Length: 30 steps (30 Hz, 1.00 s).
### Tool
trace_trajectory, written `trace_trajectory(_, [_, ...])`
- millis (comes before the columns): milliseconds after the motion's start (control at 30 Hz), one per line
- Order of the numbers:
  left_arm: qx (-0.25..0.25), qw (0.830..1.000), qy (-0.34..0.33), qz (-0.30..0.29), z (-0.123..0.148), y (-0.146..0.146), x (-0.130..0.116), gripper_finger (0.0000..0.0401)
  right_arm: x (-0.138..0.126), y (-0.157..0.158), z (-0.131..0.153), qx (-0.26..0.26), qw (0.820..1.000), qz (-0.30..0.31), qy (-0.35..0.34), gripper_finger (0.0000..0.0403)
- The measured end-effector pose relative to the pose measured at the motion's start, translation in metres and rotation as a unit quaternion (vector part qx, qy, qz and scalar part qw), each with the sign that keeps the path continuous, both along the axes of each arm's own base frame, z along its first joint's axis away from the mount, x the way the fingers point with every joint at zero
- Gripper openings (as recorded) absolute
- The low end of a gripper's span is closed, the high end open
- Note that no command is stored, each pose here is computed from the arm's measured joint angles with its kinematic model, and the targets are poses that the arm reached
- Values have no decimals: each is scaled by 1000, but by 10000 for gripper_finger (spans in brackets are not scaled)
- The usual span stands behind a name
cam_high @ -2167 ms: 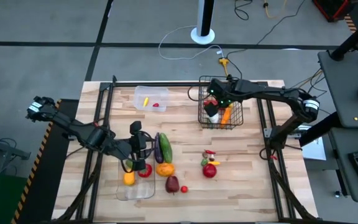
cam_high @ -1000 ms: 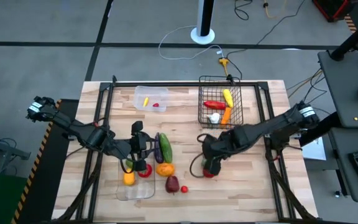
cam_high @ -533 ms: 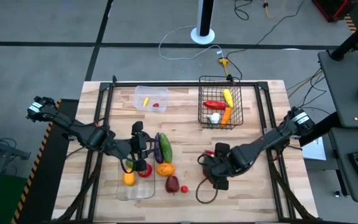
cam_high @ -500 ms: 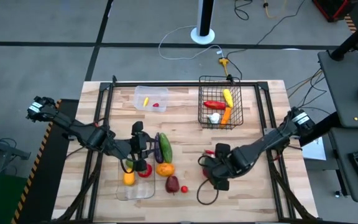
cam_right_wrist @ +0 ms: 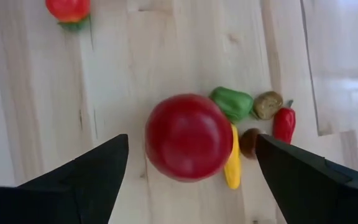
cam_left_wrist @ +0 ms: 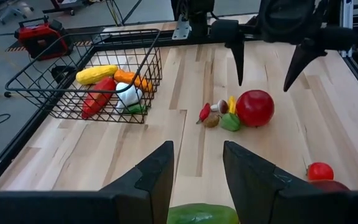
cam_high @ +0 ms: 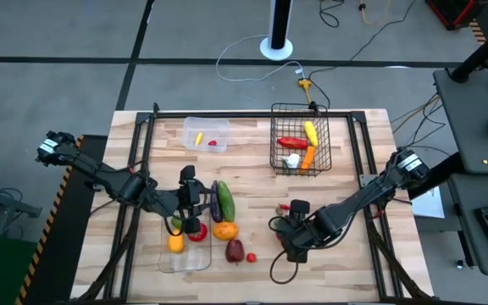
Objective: Sort produce into baskets
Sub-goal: Put the tomato into the transparent bin
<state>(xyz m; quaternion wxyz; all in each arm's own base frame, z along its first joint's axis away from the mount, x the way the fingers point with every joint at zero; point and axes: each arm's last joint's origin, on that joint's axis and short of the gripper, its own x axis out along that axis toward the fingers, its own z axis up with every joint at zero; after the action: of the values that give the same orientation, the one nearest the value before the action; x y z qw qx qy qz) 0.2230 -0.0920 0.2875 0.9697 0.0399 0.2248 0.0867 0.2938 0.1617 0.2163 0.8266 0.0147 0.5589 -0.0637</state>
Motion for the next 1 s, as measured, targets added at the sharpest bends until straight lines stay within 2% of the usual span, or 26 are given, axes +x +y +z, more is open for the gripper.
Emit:
trace_trajectory(267, [0, 1000, 0, 0, 0, 0, 0, 123, -4, -2, -15, 7, 1000, -24, 3, 344])
trace_trajectory(1000, [-2, 1000, -8, 0, 1, 0, 1, 123, -7, -5, -41, 41, 999, -30, -19, 345])
